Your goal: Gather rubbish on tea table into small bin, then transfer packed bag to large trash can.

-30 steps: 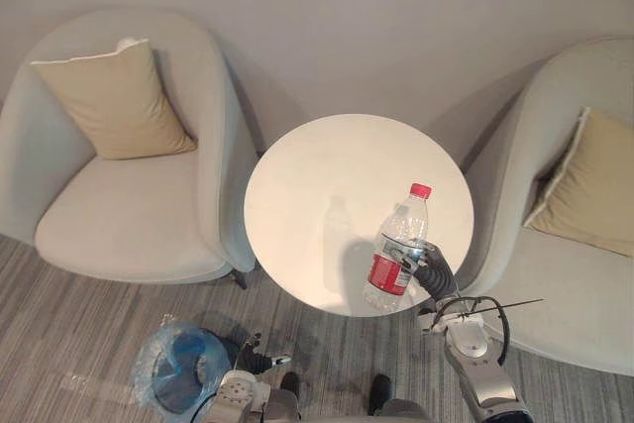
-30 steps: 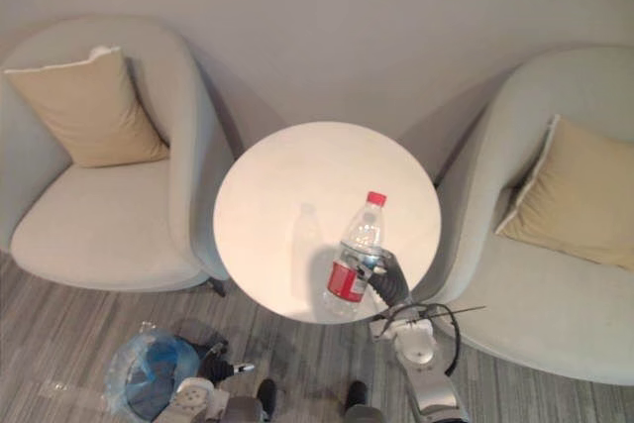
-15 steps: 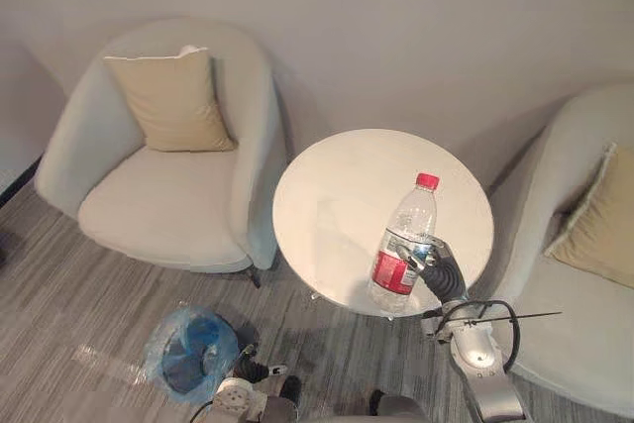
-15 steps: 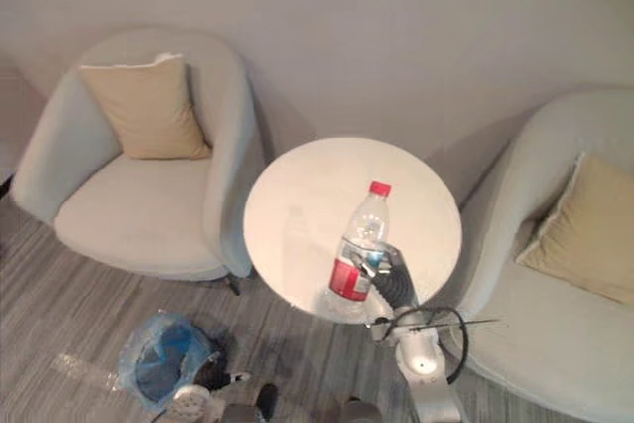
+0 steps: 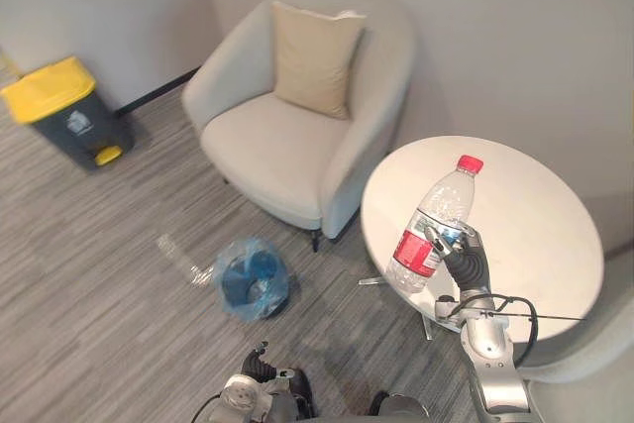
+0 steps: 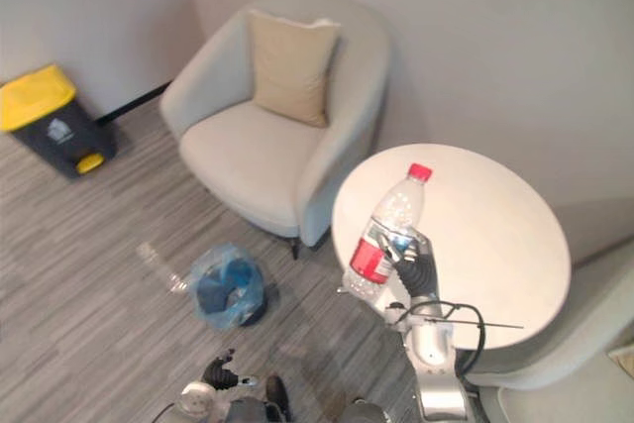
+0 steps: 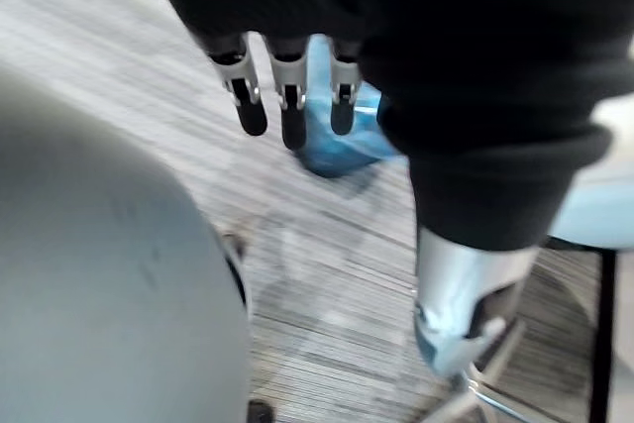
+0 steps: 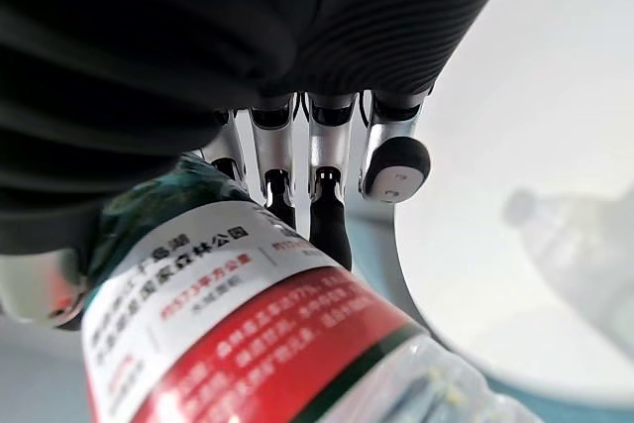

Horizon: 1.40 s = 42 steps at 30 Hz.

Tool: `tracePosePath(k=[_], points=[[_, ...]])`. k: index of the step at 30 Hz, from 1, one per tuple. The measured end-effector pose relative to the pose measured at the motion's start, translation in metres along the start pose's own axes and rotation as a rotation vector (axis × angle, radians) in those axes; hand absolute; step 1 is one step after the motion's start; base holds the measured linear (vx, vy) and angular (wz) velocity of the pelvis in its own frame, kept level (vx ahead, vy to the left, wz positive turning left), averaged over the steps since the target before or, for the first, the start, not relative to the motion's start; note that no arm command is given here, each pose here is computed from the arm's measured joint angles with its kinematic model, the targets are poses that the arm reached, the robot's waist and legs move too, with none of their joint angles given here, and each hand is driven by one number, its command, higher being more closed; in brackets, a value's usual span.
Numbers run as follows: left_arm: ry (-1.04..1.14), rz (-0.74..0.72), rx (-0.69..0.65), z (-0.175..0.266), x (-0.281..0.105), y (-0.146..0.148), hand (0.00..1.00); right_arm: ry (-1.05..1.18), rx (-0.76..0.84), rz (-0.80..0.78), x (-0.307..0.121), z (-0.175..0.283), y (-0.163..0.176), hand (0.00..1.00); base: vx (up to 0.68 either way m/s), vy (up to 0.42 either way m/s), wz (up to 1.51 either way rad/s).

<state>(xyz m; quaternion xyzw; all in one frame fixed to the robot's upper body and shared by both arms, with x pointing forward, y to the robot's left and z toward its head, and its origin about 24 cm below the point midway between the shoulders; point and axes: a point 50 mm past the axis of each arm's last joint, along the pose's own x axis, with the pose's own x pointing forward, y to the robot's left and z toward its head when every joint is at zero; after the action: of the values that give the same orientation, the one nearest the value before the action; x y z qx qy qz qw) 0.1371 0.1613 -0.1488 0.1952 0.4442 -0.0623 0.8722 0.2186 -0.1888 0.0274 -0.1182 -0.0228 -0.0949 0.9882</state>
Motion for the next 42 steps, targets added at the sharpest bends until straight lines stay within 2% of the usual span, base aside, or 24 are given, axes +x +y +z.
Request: tracePosePath(k=[6,15,19,25,29,33,34,42], points=[[0.013,0.014,0.002,-0.004,-0.001,0.005,0.0,0.049,0.028,0.062,-0.002,-0.009,0.021,1.0,0.0,0.088,0.15],[0.059,0.06,-0.067,-0.012,0.0,0.016,0.0,0.089,-0.039,0.083,-0.001,-0.018,0.015,1.0,0.19,-0.013,0.57],[0.099,0.069,-0.067,-0.022,-0.002,0.021,0.0,0.128,-0.043,0.101,-0.013,-0.026,0.014,1.0,0.36,-0.107,0.68],[0.096,0.065,-0.17,-0.017,-0.002,0.007,0.0,0.138,-0.044,0.118,-0.016,-0.027,0.014,1.0,0.36,-0.091,0.52],[0.066,0.051,-0.143,-0.011,-0.001,0.005,0.0,0.103,-0.031,0.104,-0.008,-0.02,0.016,1.0,0.21,0.042,0.21],[0.039,0.018,-0.075,-0.005,-0.001,-0.003,0.0,0.128,-0.053,0.049,-0.01,-0.025,0.002,1.0,0.14,0.198,0.22],[0.037,0.031,-0.036,-0.005,0.0,0.005,0.0,0.135,-0.04,0.052,-0.011,-0.026,0.007,1.0,0.07,0.184,0.03],[0.066,0.045,-0.017,-0.014,-0.001,0.012,0.0,0.18,-0.046,0.089,-0.016,-0.036,0.02,1.0,0.03,0.071,-0.2]])
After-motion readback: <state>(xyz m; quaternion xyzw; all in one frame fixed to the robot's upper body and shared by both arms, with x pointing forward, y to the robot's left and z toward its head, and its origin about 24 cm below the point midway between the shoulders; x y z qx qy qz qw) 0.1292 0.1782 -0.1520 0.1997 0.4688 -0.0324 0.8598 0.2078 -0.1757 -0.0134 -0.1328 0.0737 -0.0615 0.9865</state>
